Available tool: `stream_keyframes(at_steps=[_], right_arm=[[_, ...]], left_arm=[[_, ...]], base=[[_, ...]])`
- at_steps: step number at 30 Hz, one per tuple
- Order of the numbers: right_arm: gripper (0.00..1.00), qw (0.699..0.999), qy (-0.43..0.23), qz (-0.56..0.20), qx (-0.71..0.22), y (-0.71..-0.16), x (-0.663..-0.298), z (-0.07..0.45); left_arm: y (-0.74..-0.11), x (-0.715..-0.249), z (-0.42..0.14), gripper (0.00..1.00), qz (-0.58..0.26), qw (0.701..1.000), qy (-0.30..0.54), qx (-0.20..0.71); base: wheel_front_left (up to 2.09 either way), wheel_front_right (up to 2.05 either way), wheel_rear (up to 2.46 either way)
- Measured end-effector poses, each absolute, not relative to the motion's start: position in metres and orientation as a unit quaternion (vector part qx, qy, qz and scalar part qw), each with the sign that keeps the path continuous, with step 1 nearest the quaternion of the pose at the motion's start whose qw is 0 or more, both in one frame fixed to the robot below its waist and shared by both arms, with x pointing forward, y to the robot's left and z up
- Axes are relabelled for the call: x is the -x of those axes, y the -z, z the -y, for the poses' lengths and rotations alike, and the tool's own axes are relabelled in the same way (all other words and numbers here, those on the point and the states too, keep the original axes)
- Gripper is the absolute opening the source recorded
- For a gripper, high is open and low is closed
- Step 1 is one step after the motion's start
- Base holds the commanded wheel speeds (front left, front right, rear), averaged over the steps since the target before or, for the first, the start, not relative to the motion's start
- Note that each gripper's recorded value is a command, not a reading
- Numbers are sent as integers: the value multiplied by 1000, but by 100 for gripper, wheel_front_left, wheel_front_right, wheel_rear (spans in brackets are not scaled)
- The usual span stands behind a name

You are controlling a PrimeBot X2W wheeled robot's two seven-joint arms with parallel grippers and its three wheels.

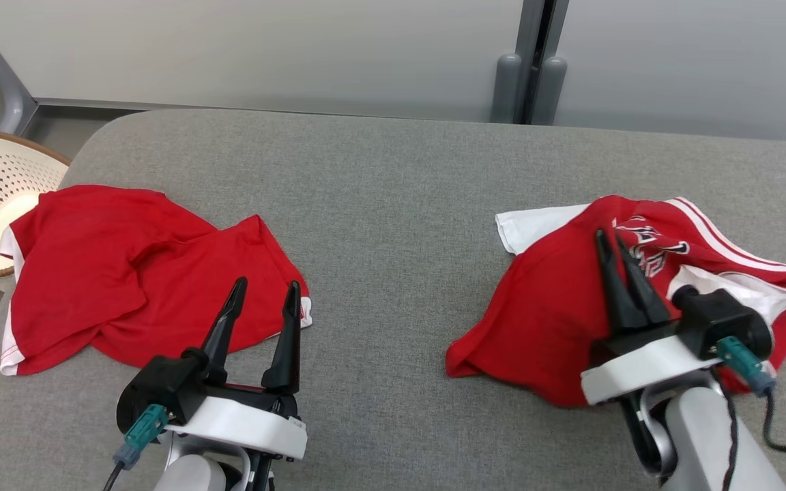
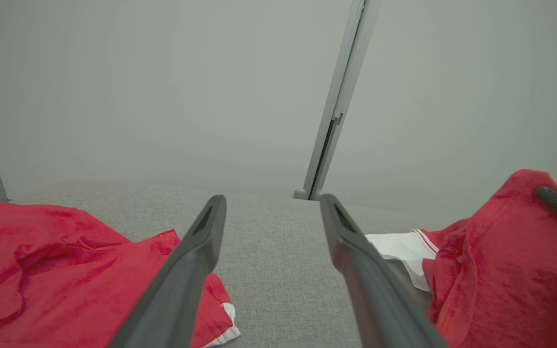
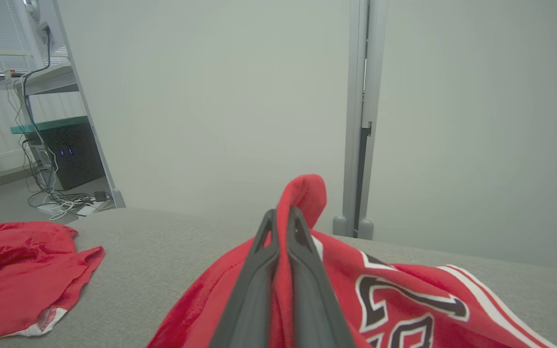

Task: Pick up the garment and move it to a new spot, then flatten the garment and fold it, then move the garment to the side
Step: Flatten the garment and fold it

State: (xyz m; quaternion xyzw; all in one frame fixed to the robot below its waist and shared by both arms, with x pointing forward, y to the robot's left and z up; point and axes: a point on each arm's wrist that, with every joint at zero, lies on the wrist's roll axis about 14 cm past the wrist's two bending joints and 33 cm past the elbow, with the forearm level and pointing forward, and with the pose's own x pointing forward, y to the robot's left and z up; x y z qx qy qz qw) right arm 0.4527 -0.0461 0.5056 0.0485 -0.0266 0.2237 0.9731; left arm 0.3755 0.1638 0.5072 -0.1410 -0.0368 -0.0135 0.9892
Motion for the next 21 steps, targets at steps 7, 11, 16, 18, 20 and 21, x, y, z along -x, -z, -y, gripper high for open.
stream_keyframes(at_steps=[7,11,16,18,20,21], right_arm=[[0,930,-367,3,1,-486,-389,-33],[100,893,-441,-82,31,-441,-336,-60],[100,882,-453,-125,29,-424,-320,-58],[100,892,-437,-112,24,-431,-332,-50],[100,907,-412,-83,18,-446,-351,-38],[100,916,-395,-67,13,-455,-362,-31]], left_arm=[[-513,-366,-175,100,47,989,-5,140],[-514,-361,-178,100,49,989,-10,141],[-511,-357,-178,100,46,989,-11,142],[-512,-358,-176,100,47,989,-9,142],[-513,-359,-175,100,48,989,-6,142],[-514,-359,-174,100,50,989,-4,143]], base=[[0,0,0],[0,0,0],[0,0,0],[0,0,0],[0,0,0],[0,0,0]])
